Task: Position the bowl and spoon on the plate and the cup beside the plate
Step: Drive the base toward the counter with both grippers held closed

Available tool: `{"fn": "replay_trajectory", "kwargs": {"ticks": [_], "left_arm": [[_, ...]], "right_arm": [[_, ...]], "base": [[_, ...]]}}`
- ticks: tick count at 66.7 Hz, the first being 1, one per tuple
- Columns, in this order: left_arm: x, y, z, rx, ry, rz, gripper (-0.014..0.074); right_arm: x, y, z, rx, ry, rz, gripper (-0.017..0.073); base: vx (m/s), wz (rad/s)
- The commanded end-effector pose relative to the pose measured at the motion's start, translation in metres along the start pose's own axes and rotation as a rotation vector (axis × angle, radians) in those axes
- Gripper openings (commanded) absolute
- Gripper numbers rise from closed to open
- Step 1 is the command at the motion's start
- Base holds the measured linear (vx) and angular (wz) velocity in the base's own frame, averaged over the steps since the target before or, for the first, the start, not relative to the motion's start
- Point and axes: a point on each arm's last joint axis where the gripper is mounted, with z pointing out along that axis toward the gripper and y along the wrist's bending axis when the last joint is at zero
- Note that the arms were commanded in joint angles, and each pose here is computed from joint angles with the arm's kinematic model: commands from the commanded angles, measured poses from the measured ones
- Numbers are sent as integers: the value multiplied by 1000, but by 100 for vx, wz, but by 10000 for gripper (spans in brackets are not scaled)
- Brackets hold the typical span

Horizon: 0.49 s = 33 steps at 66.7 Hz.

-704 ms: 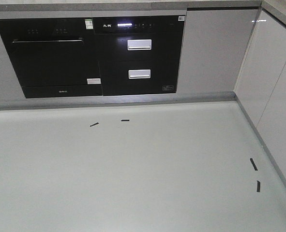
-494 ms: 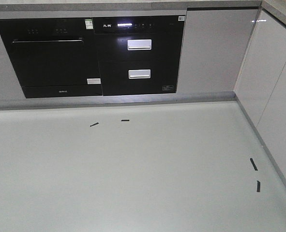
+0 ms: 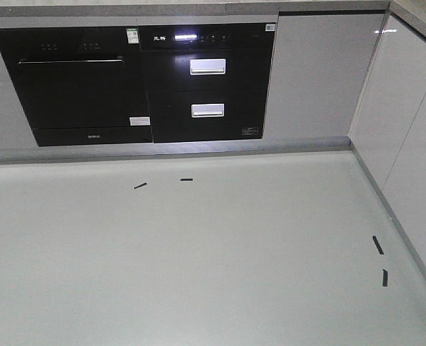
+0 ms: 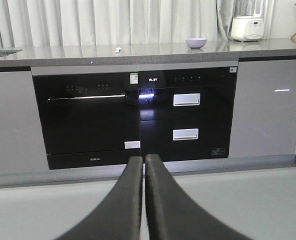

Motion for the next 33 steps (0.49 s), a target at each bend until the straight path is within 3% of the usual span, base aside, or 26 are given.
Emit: {"fn": "replay_trajectory", "kwargs": {"ticks": [1, 33], "left_arm": [[4, 0, 2, 8, -36, -9, -6], [4, 0, 2, 8, -36, -9, -6]], "right_arm": [[-2, 0, -1, 2, -73, -9, -5], [-2, 0, -1, 2, -73, -9, -5]], "base": [[0, 0], [0, 0]]}}
